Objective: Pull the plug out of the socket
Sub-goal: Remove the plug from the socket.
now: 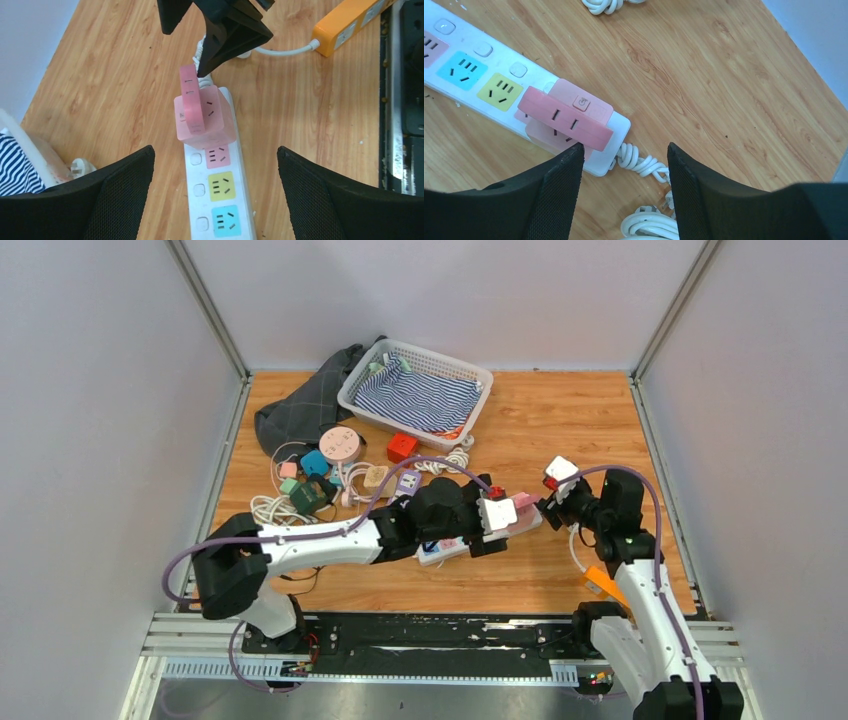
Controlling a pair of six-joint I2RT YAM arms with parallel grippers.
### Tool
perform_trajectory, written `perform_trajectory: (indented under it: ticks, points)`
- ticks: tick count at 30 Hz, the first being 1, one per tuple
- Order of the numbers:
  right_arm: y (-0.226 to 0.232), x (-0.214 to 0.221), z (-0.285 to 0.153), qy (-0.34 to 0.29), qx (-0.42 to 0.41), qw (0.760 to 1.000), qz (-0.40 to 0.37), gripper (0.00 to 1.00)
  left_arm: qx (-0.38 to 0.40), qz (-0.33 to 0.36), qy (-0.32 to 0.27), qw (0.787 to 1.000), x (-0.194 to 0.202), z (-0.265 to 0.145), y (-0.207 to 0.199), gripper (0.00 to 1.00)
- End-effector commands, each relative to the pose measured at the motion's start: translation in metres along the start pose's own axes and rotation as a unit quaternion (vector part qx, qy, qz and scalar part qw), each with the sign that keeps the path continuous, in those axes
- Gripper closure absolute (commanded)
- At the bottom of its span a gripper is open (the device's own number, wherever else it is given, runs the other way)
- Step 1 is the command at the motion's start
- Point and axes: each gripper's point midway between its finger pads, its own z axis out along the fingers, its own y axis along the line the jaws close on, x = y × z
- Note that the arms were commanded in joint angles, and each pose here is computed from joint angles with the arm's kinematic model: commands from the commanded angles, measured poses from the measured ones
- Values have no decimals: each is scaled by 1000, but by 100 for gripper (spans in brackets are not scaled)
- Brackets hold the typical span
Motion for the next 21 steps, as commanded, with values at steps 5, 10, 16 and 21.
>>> perform_trajectory:
  ticks: [5, 10, 16, 21]
  points:
    - [1, -9, -3, -2, -15, 999, 35, 40, -9, 19, 5, 1000, 2, 42, 12, 12]
    - [4, -6, -1, 8, -26, 999, 47, 42, -4, -8, 14, 1000, 11, 61, 16, 30]
    - [-2, 0, -4, 15, -16, 998, 57, 43, -1, -29, 30, 999, 26, 82, 14, 42]
    - [-1, 1, -4, 17, -20, 998, 62, 44, -8, -37, 33, 999, 28, 89, 16, 57]
